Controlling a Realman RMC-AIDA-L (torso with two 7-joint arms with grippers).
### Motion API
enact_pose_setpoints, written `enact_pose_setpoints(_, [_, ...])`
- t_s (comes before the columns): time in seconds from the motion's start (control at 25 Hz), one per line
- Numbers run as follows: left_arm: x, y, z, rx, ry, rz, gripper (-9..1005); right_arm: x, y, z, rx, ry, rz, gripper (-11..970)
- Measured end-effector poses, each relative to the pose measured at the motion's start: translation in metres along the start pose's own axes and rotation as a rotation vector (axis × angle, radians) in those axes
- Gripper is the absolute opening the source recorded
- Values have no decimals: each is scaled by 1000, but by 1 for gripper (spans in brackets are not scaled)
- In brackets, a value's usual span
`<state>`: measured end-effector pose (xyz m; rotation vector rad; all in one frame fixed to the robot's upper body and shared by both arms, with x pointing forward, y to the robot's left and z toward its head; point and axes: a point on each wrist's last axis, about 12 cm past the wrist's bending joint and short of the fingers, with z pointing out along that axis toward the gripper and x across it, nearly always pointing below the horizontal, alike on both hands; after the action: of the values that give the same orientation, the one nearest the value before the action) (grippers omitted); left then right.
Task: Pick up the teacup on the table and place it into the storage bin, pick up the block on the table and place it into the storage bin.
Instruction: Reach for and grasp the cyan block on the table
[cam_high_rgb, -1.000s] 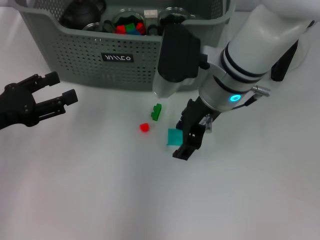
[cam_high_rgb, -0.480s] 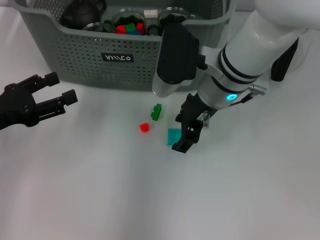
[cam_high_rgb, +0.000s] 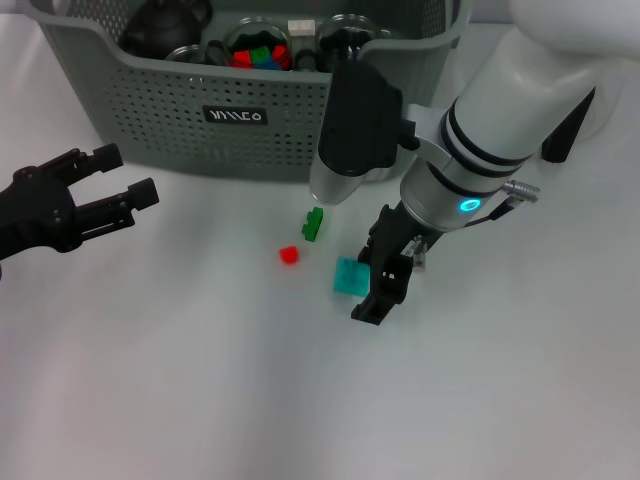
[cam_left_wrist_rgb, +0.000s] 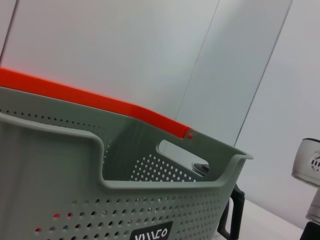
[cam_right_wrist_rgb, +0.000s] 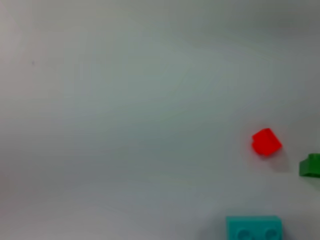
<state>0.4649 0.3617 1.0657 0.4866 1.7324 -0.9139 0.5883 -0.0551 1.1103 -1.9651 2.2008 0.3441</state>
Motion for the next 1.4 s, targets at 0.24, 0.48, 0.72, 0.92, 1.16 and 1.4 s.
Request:
enact_pose_setpoints(0.24, [0, 0, 1, 1, 0, -1, 860, -2, 1, -4, -23, -17, 8, 790])
enact_pose_setpoints(0.48, [-1, 0, 1, 1, -1, 0, 860, -5, -1, -3, 6, -31, 4, 790])
enact_pose_setpoints(0.72, [-2, 1, 2, 3, -3, 2, 860, -6, -1, -1, 19, -32, -6, 790])
enact_pose_setpoints(0.92, [-2, 1, 2, 2, -4, 4, 860, -3, -2, 3, 27, -32, 0, 790])
enact_pose_setpoints(1.16, [-2, 1, 2, 1, -2, 4, 860, -2, 0, 6, 28, -27, -3, 790])
enact_pose_setpoints(1.4, [-1, 1, 2, 1, -1, 3, 860, -2, 0, 6, 28, -27, -4, 791])
